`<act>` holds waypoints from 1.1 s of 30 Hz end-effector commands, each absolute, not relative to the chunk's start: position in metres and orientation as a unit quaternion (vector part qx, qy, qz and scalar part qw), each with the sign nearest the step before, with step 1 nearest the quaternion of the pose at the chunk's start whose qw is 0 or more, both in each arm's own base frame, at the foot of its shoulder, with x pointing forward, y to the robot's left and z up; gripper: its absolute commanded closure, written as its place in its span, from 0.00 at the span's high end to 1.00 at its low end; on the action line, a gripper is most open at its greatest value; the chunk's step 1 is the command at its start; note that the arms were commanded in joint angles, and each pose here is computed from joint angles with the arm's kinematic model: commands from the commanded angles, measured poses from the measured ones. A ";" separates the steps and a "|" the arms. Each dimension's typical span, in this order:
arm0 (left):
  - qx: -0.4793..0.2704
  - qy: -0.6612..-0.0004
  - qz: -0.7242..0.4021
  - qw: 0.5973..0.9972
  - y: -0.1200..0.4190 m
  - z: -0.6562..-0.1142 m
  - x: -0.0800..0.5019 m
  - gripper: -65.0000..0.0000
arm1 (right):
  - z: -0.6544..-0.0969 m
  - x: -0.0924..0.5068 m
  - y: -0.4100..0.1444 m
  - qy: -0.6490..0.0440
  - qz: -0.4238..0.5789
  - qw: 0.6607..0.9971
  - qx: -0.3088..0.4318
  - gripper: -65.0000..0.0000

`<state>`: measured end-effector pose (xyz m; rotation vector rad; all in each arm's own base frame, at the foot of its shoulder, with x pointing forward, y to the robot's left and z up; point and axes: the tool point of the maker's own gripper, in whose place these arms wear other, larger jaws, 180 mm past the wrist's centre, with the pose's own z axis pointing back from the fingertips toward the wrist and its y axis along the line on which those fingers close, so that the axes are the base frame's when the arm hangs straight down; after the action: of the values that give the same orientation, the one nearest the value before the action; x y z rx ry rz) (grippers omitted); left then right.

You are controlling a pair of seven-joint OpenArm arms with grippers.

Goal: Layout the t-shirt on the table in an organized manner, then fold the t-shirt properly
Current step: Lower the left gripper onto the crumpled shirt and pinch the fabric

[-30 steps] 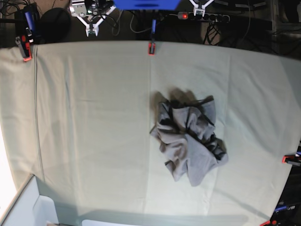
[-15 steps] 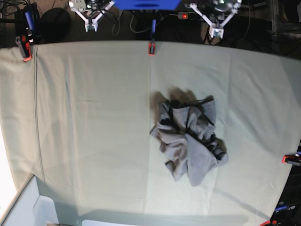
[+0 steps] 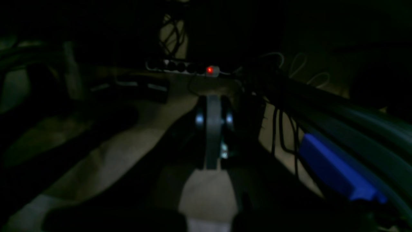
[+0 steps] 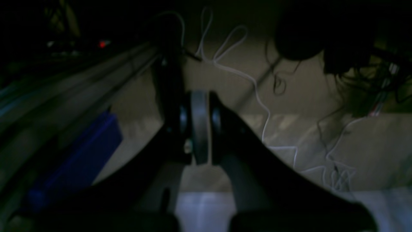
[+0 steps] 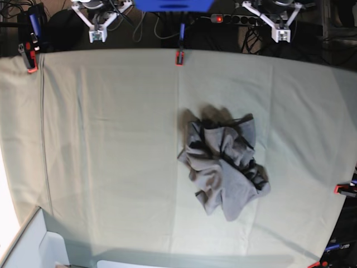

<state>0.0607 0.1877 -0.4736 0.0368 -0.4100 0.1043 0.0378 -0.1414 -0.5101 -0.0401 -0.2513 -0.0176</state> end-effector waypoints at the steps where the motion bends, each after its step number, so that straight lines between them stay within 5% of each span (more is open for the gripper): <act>1: 0.023 -0.245 0.046 0.968 0.191 -0.454 0.079 0.00 | -0.496 0.047 -0.142 -0.147 -0.006 0.989 -0.020 0.00; 18: 0.009 -0.393 0.031 0.919 0.179 -0.379 0.173 0.00 | -0.385 0.183 -0.120 -0.354 0.015 0.935 0.001 0.00; 21: -0.016 -0.414 0.051 0.909 0.171 -0.370 0.188 0.12 | -0.372 0.209 -0.106 -0.386 0.036 0.922 0.014 0.00; 27: -0.051 -0.443 0.069 0.892 0.165 -0.356 0.213 0.55 | -0.360 0.232 -0.083 -0.391 0.063 0.918 0.035 0.00; 33: -0.060 -0.492 0.076 0.865 0.164 -0.332 0.254 0.61 | -0.357 0.244 -0.081 -0.379 0.066 0.922 0.035 0.00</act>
<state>0.2508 0.1633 -0.3417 -0.1261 -0.9921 0.1590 0.2394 -0.0834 -0.3650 0.0628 -0.7444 0.1344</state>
